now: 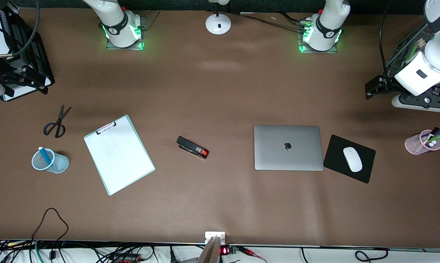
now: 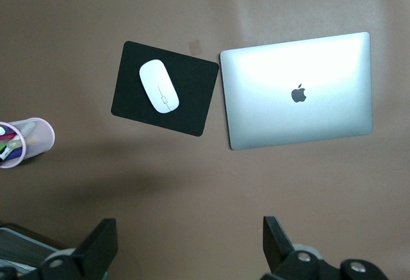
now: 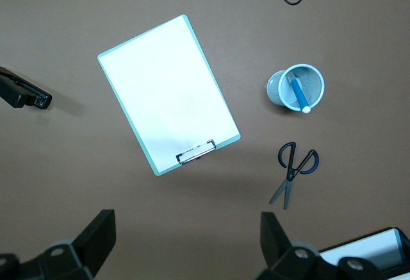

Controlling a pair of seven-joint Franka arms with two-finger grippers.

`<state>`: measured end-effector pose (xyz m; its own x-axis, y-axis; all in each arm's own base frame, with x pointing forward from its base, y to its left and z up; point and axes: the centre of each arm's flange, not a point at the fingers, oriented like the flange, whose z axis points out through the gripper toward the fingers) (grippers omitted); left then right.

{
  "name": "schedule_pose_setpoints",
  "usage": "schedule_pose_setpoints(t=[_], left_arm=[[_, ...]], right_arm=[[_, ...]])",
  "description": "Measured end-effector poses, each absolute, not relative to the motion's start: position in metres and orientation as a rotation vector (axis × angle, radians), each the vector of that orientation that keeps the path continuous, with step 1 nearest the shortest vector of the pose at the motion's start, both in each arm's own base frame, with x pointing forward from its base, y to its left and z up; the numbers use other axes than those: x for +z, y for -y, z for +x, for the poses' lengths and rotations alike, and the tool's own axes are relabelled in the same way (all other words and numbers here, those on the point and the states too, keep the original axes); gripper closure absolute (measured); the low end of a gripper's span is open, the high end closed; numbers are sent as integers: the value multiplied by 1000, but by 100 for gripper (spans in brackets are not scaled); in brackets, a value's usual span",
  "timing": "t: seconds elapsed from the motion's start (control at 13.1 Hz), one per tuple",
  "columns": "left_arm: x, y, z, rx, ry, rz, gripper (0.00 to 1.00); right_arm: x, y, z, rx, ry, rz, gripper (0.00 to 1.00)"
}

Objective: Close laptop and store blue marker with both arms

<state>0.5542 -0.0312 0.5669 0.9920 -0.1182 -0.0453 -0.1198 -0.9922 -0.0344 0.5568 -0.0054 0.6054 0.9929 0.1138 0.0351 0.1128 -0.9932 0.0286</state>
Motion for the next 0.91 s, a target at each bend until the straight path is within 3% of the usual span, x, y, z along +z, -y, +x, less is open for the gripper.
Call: schedule_pose_setpoints(t=[0.91], left_arm=[[568,31,554,67,-240,-3095,0]], right_arm=[[605,4,557,62,-180,3109,0]])
